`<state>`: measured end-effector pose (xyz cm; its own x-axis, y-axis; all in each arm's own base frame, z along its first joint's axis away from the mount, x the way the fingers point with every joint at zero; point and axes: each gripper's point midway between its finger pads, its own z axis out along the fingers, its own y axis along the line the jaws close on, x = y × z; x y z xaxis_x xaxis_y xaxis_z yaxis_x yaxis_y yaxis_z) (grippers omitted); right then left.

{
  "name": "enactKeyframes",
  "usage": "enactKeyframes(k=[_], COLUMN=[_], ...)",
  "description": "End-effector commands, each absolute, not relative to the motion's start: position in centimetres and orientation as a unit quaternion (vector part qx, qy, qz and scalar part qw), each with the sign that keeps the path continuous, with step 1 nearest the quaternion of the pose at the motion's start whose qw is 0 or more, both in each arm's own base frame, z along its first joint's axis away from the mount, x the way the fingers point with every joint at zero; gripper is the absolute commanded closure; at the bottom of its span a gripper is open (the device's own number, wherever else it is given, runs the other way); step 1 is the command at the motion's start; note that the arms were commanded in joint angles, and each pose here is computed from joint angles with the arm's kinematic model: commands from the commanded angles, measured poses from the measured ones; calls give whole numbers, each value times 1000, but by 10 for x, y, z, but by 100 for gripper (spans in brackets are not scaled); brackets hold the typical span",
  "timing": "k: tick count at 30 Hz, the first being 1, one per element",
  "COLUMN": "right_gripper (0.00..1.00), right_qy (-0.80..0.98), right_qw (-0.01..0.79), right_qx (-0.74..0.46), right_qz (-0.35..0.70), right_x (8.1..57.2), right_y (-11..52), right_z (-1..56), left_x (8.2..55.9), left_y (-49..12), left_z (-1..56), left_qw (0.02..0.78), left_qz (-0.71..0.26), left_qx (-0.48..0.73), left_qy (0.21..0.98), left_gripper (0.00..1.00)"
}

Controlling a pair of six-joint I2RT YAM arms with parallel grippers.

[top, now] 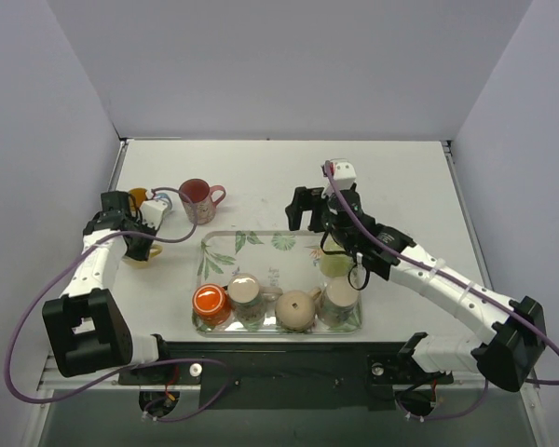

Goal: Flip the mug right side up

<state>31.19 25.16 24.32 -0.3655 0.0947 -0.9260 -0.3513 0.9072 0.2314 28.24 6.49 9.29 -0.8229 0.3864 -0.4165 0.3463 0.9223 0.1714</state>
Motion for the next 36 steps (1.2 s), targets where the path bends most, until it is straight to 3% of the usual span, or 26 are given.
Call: enactKeyframes(k=[1,2,3,7,10,15,18,22,26,31,36], right_gripper=[6,6,6,3,3,3,3,4,5,3,0], right_qy=[863,878,890,894,873,835,825,867,897,898,909], right_qw=[461,429,403,359,351,388,415,448,421,384,358], right_qx=[30,52,53,116,173,206,156,84,130,213,212], right_qz=[203,204,204,242,292,330,351,202,43,-10,-2], right_x=[302,296,288,275,274,282,290,291,294,299,307], right_y=[252,254,255,265,271,259,239,193,122,82,87], right_z=[230,228,223,208,211,211,238,256,237,196,174], left_x=[313,312,311,305,308,302,299,296,298,303,312], left_y=[71,72,71,64,59,51,40,23,1,-15,-15], left_z=[102,99,101,110,125,154,180,202,213,221,227], left_qw=[291,287,285,270,298,322,353,386,397,387,375], left_qz=[69,69,65,28,21,11,-3,-33,-58,-96,-87], left_qx=[210,212,213,206,210,210,211,217,224,223,197], left_qy=[931,932,933,940,931,923,911,896,888,889,902], left_gripper=[100,100,86,48,37,34,34,32,31,30,30])
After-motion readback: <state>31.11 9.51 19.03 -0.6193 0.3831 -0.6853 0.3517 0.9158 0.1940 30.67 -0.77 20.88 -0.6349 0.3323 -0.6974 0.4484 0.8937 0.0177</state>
